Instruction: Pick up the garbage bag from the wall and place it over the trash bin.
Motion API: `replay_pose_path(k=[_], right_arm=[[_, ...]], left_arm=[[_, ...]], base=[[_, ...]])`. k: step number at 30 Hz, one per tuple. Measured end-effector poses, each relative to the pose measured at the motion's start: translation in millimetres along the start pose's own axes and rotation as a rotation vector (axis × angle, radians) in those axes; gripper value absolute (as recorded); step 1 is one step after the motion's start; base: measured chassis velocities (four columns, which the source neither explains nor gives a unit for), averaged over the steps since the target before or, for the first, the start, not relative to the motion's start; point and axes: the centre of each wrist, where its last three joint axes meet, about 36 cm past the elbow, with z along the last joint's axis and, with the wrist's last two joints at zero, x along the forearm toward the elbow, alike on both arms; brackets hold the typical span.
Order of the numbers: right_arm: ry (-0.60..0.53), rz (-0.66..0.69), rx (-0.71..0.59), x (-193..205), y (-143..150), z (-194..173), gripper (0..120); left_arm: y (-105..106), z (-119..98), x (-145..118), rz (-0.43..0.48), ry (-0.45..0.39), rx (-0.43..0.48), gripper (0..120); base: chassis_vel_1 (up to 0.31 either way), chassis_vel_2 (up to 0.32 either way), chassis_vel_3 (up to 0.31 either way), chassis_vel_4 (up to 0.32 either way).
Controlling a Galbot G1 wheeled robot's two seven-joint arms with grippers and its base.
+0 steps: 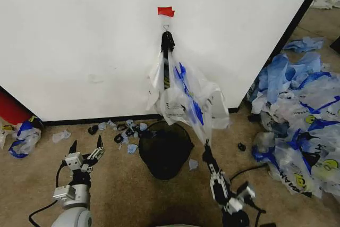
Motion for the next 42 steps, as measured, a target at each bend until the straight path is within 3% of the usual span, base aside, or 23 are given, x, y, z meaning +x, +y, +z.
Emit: replay_pose_path(k=[4, 14, 19, 20, 26, 27, 29, 34, 42], right_arm=[[0.012, -0.043, 0.015, -33.3, -16.0, -8.0, 0], [0.049, -0.083, 0.019, -65.5, -38.6, -13.5, 0], [0.076, -0.086, 0.017, -68.9, -49.3, -5.6, 0], [0.076, -0.086, 0.017, -68.9, -49.3, -5.6, 0], [0.099, -0.085, 0.008, -71.1, -57.3, 5.7, 0], [0.099, -0.085, 0.008, -71.1, -57.3, 5.7, 0], [0.107, -0.082, 0.003, -70.0, -58.8, 9.6, 0], [0.125, -0.075, 0.002, -65.8, -61.2, 17.2, 0], [0.138, -0.069, 0.008, -62.5, -60.3, 25.0, 0]], left_arm=[[0.2, 0.0, 0.8, 0.002, 0.005, -0.005, 98], [-3.4, -11.9, 3.5, 0.009, -0.002, -0.003, 98], [-13.7, -54.8, 4.6, 0.075, -0.018, 0.034, 98], [-13.7, -54.8, 4.6, 0.075, -0.018, 0.034, 98], [-26.0, -127.9, 12.0, 0.215, -0.038, 0.095, 98], [-26.0, -127.9, 12.0, 0.215, -0.038, 0.095, 98], [-29.7, -148.4, 15.7, 0.262, -0.029, 0.12, 98], [-38.1, -192.4, 20.0, 0.4, 0.057, 0.21, 98], [-34.8, -216.2, 1.8, 0.517, 0.206, 0.239, 98]], base=[[0.0, 0.0, 0.0, 0.0], [0.0, 0.0, 0.0, 0.0], [0.0, 0.0, 0.0, 0.0], [0.0, 0.0, 0.0, 0.0], [0.0, 0.0, 0.0, 0.0], [0.0, 0.0, 0.0, 0.0], [0.0, 0.0, 0.0, 0.0], [0.0, 0.0, 0.0, 0.0], [0.0, 0.0, 0.0, 0.0]])
